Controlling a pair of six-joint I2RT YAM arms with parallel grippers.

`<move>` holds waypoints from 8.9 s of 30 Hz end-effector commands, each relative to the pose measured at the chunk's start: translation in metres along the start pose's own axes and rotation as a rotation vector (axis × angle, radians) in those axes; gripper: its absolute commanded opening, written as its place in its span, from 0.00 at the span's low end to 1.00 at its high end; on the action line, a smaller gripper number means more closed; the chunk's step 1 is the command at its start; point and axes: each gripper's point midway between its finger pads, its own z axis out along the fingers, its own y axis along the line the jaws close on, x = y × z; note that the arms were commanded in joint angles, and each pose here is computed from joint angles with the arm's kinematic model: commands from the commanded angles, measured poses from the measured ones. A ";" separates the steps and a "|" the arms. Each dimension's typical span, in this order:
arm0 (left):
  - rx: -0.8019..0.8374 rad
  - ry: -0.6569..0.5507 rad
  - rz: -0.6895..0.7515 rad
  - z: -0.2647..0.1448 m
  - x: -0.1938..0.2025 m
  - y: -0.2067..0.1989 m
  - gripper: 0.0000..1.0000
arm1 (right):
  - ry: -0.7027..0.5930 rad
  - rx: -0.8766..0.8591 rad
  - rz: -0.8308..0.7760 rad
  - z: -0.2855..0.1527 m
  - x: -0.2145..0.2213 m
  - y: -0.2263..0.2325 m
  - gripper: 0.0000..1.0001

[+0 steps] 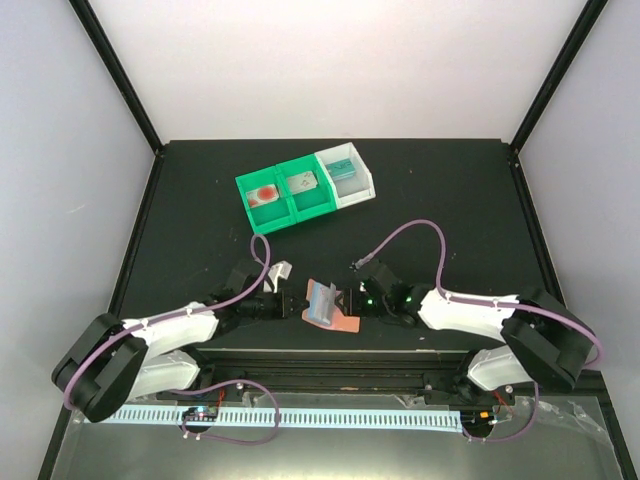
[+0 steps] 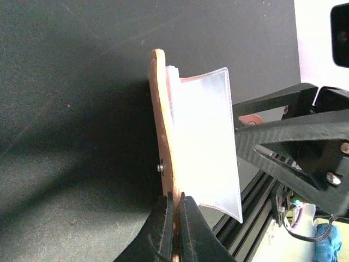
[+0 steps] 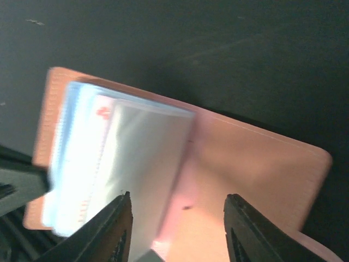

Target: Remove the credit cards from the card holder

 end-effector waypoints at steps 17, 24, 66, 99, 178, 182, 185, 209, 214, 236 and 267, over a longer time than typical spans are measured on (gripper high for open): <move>0.002 -0.024 0.009 -0.004 -0.004 -0.005 0.02 | -0.056 -0.226 -0.084 -0.043 -0.018 0.069 0.33; 0.004 -0.020 0.004 -0.002 -0.003 -0.003 0.02 | -0.016 -0.276 -0.054 -0.023 -0.017 0.092 0.20; -0.212 -0.117 0.077 -0.032 -0.016 0.014 0.50 | -0.015 -0.070 -0.060 0.027 0.007 0.017 0.15; -0.072 0.058 0.030 0.015 0.021 0.034 0.14 | 0.006 -0.008 -0.006 0.044 0.013 -0.001 0.17; 0.338 -0.153 0.141 -0.059 -0.021 -0.102 0.53 | -0.343 -0.617 0.126 -0.114 -0.044 0.083 0.01; 0.423 -0.153 0.158 -0.067 -0.020 -0.118 0.53 | -0.339 -0.705 0.149 -0.124 -0.044 0.094 0.01; 0.467 -0.156 0.161 -0.070 -0.019 -0.124 0.51 | -0.328 -0.737 0.160 -0.126 -0.044 0.099 0.01; 0.450 -0.044 0.385 -0.088 0.004 -0.141 0.01 | -0.251 -0.469 -0.284 -0.139 -0.036 0.102 0.25; 0.464 0.039 0.460 -0.098 0.023 -0.146 0.02 | -0.196 -0.413 -0.454 -0.164 -0.037 0.116 0.27; 0.517 0.095 0.498 -0.108 0.039 -0.150 0.02 | 0.051 -0.570 -0.552 -0.151 -0.002 0.138 0.19; 0.258 -0.045 0.431 -0.111 0.007 -0.131 0.71 | -0.097 -0.422 -0.514 -0.146 -0.032 0.122 0.01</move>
